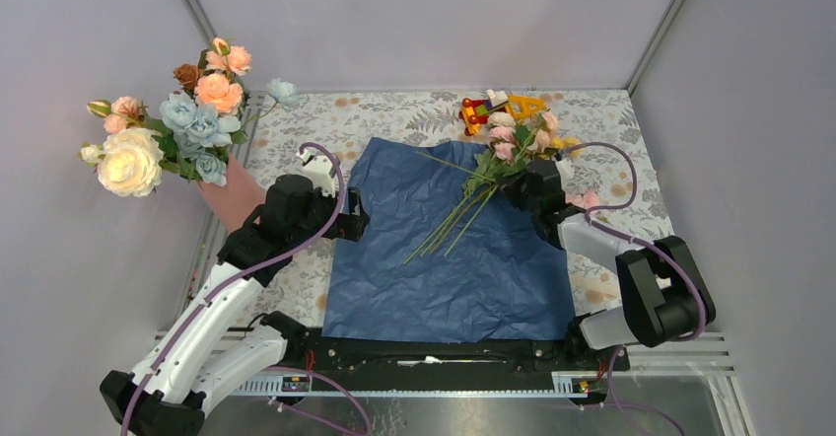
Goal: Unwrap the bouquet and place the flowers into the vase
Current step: Pick up the fake flower from the wrapping paper.
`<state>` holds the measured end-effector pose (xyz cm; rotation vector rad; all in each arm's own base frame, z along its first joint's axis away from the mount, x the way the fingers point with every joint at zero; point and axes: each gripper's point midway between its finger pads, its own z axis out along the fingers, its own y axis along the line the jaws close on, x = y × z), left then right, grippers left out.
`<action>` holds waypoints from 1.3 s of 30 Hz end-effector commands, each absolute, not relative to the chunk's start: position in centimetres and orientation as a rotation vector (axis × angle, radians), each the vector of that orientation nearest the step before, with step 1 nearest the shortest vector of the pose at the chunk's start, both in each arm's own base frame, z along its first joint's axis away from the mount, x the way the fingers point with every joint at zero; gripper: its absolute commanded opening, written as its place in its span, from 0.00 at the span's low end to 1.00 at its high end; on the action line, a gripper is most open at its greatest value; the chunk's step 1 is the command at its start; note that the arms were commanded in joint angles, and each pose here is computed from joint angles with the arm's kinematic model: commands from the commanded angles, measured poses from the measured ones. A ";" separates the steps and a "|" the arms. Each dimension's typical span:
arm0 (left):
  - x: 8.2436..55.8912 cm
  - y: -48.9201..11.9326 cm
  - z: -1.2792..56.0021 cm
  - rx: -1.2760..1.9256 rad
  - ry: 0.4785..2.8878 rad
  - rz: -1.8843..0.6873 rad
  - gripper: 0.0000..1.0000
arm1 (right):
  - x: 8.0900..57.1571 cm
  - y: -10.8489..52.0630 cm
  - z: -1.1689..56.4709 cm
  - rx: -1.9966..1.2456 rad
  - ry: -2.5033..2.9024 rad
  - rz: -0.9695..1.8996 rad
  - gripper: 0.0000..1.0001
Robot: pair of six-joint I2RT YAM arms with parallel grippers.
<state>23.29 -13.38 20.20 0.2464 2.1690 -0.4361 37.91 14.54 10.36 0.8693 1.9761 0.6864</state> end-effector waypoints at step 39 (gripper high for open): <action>23.9 -14.1 21.4 0.257 2.112 -0.489 0.97 | 35.8 22.3 7.0 0.592 2.155 0.695 0.34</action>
